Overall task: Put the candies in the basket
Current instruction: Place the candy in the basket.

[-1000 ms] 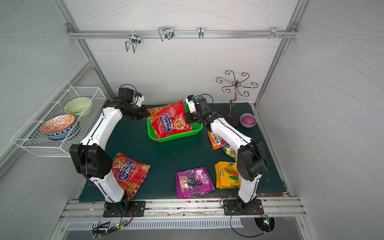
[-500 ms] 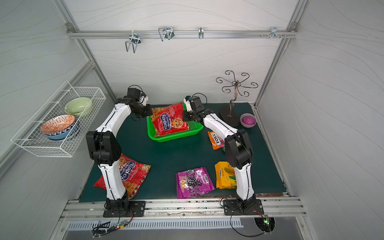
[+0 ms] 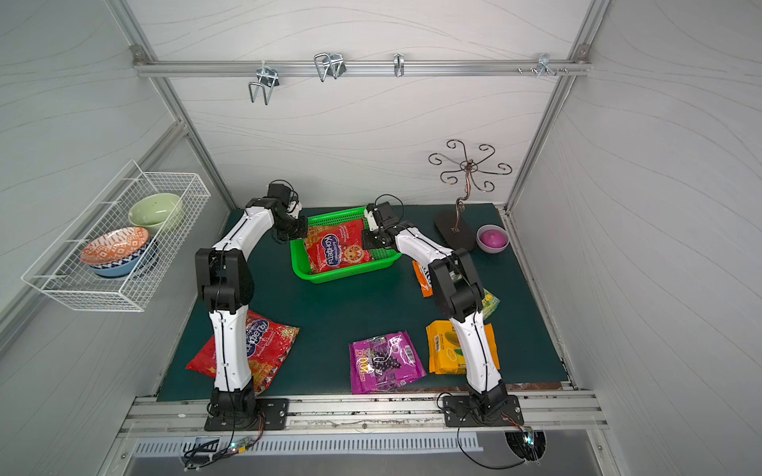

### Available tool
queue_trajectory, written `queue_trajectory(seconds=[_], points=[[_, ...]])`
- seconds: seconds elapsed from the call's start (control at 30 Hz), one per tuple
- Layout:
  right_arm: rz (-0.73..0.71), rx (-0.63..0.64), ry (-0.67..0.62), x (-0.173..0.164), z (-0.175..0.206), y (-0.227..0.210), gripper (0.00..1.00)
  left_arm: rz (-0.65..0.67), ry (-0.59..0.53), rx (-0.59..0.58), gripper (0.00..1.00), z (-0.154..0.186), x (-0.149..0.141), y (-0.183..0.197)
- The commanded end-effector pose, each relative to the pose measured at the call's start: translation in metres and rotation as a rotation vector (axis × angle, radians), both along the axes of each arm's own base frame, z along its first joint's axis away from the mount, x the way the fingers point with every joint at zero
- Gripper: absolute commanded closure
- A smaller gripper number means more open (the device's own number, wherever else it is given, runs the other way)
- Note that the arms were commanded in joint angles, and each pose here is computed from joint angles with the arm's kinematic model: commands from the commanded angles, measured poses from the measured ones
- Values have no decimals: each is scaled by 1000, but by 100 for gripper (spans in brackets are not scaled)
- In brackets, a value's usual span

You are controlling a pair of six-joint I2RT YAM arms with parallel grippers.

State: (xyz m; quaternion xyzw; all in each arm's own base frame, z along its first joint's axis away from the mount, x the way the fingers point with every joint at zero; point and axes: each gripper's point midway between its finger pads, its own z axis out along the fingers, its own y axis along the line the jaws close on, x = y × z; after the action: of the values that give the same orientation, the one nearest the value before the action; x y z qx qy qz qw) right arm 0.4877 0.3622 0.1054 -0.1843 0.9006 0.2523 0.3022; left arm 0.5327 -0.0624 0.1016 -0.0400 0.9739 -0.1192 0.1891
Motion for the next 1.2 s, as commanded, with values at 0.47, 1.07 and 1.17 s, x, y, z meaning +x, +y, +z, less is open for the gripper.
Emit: queue_trajectory(seconds=[0.47, 1.07, 1.17], points=[[22, -52, 84, 2, -50, 1, 100, 70, -33, 4, 88, 31, 13, -3], [35, 40, -50, 0, 39, -4, 71, -205, -279, -107, 65, 174, -40, -61], [54, 26, -138, -3, 79, -11, 69, -282, -272, -155, 57, 186, -61, -70]])
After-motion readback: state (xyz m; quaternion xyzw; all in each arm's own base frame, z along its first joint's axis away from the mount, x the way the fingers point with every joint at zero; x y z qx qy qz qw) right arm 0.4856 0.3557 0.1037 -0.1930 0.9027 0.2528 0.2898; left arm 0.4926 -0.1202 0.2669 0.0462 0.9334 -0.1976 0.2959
